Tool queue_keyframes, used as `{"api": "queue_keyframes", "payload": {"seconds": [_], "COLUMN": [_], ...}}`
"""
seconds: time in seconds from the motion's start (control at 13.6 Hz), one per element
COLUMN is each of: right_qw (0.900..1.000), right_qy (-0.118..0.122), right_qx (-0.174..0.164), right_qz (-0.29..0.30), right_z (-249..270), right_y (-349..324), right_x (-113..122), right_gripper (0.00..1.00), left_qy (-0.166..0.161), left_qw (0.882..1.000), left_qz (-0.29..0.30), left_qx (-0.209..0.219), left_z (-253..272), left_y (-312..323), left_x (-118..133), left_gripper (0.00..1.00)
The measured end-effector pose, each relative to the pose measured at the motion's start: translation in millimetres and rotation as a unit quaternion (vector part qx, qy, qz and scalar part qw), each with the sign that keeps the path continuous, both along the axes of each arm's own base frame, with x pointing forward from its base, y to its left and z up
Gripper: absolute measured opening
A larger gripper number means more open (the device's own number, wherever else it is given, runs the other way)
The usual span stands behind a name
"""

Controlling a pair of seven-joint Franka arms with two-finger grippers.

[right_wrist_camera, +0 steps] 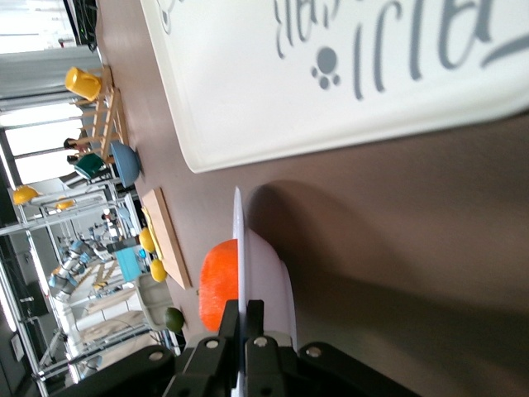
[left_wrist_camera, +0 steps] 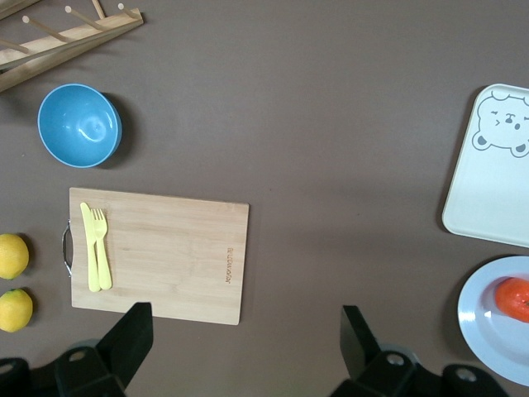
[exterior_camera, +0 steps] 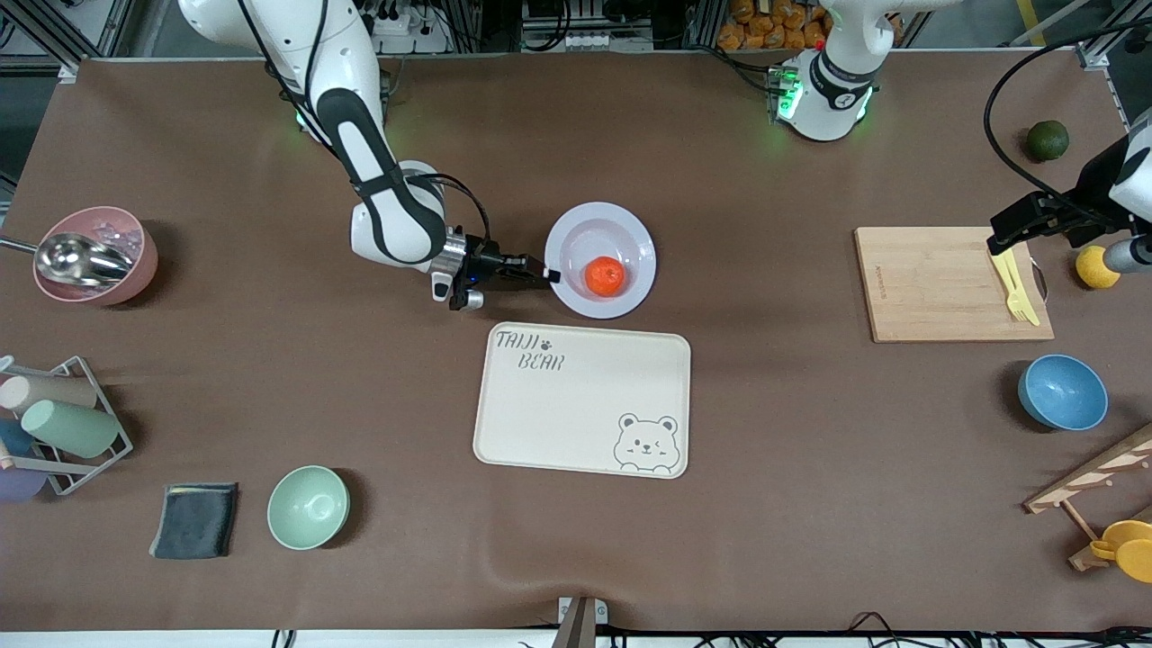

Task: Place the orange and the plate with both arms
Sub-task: 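Slide the plate with the orange onto the bear tray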

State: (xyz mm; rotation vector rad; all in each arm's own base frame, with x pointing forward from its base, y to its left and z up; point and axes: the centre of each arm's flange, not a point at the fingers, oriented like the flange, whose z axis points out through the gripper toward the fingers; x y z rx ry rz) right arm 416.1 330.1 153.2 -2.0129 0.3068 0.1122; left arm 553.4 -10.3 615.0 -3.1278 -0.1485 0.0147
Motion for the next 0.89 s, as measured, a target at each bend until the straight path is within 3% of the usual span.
{"api": "queue_keyframes", "payload": {"seconds": [0.3, 0.52, 0.89], "right_qw": [0.999, 0.998, 0.995], "right_qy": [0.012, 0.011, -0.021], "right_qx": [0.050, 0.067, 0.085], "right_qz": [-0.004, -0.013, -0.054], "right_z": [18.1, 22.3, 48.1], "right_y": [3.4, -4.6, -27.7], "right_x": [10.3, 19.6, 62.2], "right_gripper": [0.05, 0.05, 0.05], "left_qy": [0.001, 0.004, 0.002], "left_qw": [1.000, 1.000, 1.000], "left_qz": [0.000, -0.003, -0.004], "left_qx": [0.000, 0.000, 0.000], "left_z": [-2.2, -6.3, -6.7], "left_y": [-0.3, -3.4, -3.9], "left_x": [1.3, 3.7, 4.6], "left_gripper": [1.00, 1.00, 1.00]}}
